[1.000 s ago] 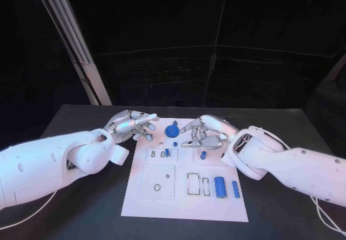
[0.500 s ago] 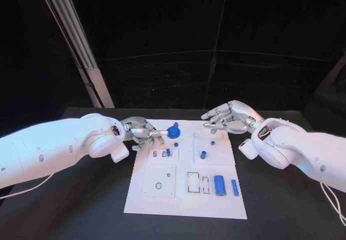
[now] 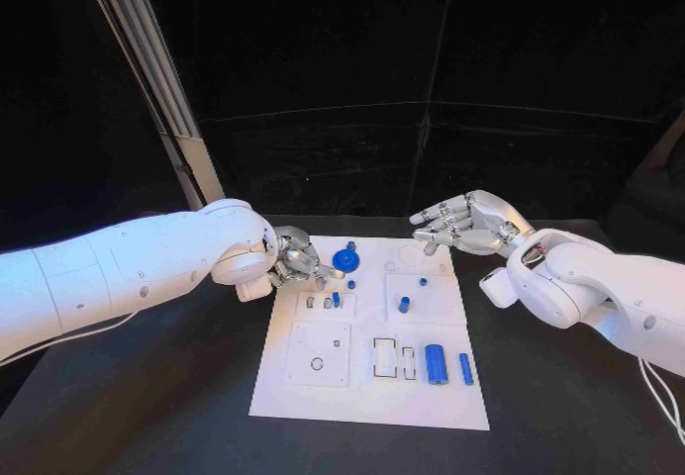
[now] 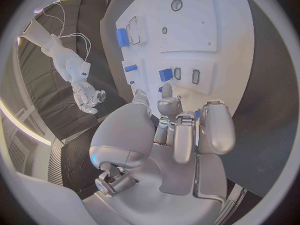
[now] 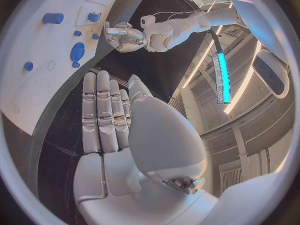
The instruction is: Assemble the parts on the task board
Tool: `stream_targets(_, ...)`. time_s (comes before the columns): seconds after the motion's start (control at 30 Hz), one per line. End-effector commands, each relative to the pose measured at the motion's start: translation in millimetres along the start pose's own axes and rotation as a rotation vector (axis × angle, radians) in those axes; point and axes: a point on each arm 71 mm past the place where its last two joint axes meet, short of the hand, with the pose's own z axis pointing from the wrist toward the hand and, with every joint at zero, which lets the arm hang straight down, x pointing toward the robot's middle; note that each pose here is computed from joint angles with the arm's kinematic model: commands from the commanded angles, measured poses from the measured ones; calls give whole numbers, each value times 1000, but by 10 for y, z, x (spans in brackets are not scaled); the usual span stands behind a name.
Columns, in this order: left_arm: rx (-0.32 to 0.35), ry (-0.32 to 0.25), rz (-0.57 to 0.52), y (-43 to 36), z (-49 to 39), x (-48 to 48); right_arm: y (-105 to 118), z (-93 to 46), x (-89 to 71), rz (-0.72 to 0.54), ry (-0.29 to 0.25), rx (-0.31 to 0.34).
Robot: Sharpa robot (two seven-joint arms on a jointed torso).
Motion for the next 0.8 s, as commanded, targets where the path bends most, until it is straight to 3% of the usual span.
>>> stream_targets(0.03, -65, 24, 83, -3, 41, 12, 12, 9, -7, 21, -7, -3)
stream_targets(0.43, -96, 59, 156, -135, 193, 70, 1, 16, 2, 23, -2, 13)
stream_targets(0.8, -127, 62, 169, -178, 241, 84, 2, 30, 21, 26, 7, 16)
